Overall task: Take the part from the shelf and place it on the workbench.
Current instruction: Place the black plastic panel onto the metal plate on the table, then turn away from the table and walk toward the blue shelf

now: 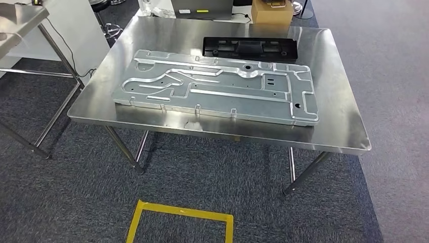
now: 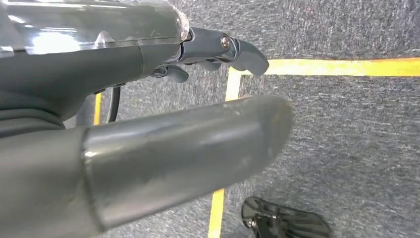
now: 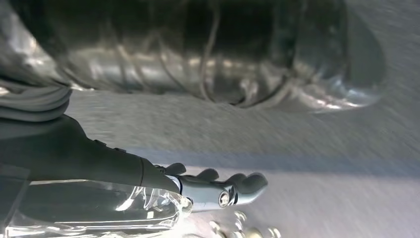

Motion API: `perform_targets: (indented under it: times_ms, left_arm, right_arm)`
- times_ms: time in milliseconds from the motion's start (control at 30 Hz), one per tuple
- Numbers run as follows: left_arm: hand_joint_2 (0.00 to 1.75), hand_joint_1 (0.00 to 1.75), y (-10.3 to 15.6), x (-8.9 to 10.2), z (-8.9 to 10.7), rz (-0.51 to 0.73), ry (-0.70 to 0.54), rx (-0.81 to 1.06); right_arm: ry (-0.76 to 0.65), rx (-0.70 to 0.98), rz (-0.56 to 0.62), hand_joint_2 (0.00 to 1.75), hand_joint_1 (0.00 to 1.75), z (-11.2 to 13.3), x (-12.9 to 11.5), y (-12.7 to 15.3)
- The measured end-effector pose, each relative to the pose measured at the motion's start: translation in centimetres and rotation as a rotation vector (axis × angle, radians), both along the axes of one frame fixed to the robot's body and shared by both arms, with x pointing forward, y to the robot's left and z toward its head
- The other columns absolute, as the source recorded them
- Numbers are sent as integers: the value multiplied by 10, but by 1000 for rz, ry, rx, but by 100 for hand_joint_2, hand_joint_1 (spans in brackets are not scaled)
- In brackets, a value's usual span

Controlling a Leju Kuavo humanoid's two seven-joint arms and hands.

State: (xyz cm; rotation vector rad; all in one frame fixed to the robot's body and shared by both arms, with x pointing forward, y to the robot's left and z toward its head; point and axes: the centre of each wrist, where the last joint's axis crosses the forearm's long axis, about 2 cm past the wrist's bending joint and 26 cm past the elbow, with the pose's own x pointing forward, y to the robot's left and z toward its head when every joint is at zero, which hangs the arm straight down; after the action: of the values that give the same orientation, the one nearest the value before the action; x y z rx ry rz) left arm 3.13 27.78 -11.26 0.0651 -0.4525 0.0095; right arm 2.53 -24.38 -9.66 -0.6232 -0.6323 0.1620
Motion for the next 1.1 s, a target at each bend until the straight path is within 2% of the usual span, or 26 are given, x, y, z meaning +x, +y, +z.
perform_targets:
  times_ms: [367,800,1100]
  left_arm:
    - [0,0,3,-4,0,-24,10,-2]
    - [0,0,5,-2,0,-36,6,1]
    - [0,0,4,-3,0,-40,10,2]
  right_arm:
    - [356,292,-118,0,0,-9,-12,26]
    - [553,457,-172,0,0,-9,-9,35]
    - [553,494,-144,0,0,-10,-7,36]
